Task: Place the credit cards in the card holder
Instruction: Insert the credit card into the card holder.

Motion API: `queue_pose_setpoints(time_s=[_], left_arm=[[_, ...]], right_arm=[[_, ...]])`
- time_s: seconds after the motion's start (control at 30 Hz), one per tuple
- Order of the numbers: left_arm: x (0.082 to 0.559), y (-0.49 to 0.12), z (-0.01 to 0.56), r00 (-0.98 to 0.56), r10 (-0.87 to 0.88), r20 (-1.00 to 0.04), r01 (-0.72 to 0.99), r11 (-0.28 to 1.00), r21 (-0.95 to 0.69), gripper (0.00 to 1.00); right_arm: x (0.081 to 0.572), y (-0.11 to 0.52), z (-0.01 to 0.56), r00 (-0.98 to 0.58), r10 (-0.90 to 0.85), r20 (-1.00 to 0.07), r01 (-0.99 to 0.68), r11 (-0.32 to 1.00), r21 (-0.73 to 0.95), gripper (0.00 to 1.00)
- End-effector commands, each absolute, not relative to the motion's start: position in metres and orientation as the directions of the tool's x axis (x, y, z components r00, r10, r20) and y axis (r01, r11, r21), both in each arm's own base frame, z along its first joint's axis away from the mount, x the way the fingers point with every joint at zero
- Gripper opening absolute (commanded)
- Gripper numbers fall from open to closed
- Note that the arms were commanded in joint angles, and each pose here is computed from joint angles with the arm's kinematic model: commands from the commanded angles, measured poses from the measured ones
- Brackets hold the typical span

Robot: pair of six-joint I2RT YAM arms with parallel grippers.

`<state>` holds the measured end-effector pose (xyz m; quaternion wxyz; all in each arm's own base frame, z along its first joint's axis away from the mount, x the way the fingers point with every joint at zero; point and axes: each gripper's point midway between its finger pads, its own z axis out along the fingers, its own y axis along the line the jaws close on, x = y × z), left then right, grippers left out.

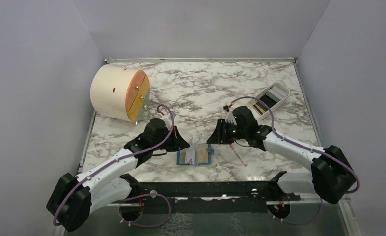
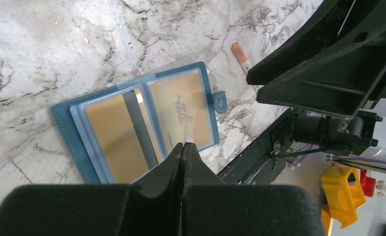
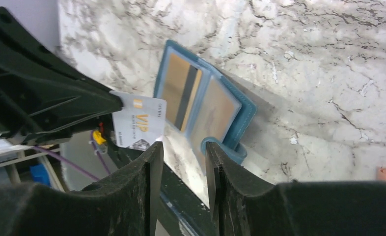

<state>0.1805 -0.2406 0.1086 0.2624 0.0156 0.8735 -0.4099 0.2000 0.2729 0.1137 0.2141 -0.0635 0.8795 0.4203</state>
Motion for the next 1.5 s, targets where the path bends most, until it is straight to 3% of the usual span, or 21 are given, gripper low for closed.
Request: queue_pose_setpoints(time_s=[0.0, 0.2, 0.47, 1.47], left_arm=[[0.186, -0.242, 0.110, -0.857, -0.173, -0.485, 0.268, 0.655, -0.706, 0.00], [0.192, -0.238, 0.101, -0.873, -0.194, -0.448, 0.237, 0.634, -0.736, 0.00], [0.197, -0.241, 0.098, -0.897, -0.190, -0.400, 0.227, 0.577, -0.785, 0.00], [0.197, -0.245, 0.053, -0.933, -0.160, -0.321, 0.168, 0.598, -0.784, 0.00]], right_arm=[[0.210, 0.277, 0.095, -0.879, -0.042, -0.475, -0.358, 0.717, 0.599, 0.35], [0.215, 0.275, 0.069, -0.863, -0.126, -0.489, -0.390, 0.782, 0.487, 0.29], [0.210, 0.267, 0.028, -0.874, -0.236, -0.425, -0.413, 0.822, 0.392, 0.22], [0.203, 0.261, 0.003, -0.865, -0.271, -0.422, -0.431, 0.832, 0.349, 0.20]])
